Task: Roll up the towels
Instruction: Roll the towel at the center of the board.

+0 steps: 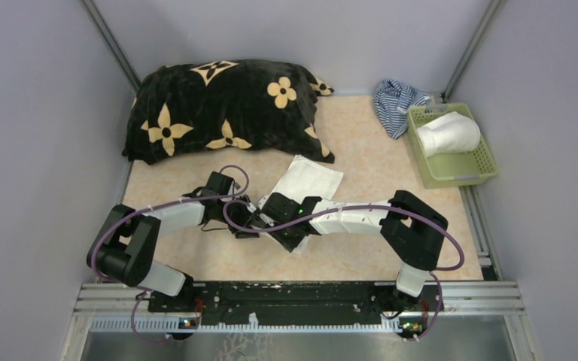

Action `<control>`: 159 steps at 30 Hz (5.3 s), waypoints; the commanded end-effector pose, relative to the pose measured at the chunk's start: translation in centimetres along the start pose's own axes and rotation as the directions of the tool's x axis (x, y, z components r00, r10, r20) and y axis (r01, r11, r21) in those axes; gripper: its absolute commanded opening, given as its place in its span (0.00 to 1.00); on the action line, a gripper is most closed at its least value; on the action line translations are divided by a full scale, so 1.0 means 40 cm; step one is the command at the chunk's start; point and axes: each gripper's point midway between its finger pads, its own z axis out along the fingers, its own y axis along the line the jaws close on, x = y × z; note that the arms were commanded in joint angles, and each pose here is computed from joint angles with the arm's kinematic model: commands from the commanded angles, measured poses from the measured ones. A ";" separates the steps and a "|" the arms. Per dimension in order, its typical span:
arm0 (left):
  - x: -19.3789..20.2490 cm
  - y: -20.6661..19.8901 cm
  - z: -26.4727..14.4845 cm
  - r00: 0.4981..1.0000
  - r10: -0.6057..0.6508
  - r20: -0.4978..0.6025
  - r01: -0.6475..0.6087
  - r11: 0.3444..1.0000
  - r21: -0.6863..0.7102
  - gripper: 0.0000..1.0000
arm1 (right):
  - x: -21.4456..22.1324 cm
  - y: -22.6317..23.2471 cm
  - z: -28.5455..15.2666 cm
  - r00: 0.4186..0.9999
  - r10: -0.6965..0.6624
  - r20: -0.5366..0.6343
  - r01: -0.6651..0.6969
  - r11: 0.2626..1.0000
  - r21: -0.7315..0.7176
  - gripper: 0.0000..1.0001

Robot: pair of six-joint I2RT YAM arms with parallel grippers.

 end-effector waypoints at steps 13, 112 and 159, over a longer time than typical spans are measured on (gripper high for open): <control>-0.027 0.166 0.042 0.997 -0.028 0.068 0.046 0.960 -0.277 0.53 | 0.070 -0.095 -0.019 0.994 -0.104 -0.031 0.108 0.967 0.232 0.33; -0.066 -0.040 -0.028 0.982 -0.079 0.172 0.080 0.997 -0.001 0.58 | 0.092 -0.025 0.012 0.788 0.581 -0.204 -0.557 0.532 -0.638 0.00; 0.003 -0.074 -0.033 0.984 0.130 0.122 -0.150 0.975 0.167 0.69 | 0.075 -0.044 0.010 0.747 0.614 -0.255 -0.607 0.474 -0.637 0.00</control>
